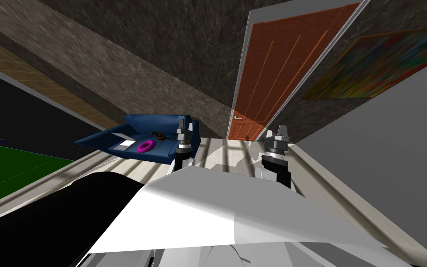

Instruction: Pull the door open

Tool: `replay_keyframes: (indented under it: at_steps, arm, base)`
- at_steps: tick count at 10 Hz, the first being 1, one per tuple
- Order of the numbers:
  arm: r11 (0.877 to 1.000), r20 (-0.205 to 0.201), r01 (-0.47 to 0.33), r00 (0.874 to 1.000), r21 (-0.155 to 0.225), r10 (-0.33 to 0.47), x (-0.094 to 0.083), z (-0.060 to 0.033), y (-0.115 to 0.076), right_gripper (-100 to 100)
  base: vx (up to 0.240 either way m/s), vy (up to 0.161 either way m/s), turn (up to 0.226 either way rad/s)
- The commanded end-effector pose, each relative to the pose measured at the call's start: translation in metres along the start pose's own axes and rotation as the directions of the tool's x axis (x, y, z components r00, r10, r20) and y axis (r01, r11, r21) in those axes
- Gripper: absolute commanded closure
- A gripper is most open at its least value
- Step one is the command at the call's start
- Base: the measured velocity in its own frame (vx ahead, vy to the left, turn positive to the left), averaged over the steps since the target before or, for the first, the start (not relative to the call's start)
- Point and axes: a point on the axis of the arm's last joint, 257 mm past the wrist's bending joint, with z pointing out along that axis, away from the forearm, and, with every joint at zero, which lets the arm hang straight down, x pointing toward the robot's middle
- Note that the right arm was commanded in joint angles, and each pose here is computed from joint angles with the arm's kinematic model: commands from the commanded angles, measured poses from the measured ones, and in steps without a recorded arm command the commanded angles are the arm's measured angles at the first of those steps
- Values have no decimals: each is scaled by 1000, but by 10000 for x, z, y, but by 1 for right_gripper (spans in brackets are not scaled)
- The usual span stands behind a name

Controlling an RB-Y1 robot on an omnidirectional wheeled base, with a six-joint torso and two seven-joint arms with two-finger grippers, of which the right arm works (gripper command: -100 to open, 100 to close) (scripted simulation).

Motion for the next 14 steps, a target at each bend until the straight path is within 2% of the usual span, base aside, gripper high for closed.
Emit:
replay_keyframes:
  at_steps: [1, 7, 14]
  arm:
    - [1000, -14, 0, 1000, 15, 0, 23, -16, -121, -100]
    - [998, -47, 0, 999, 64, 3, 71, -78, -503, -100]
    - [992, -72, -1, 997, 123, 10, 88, -172, -940, -100]
  base:
    - [67, 17, 41]
    - [137, -15, 31]
    - [93, -11, 29]
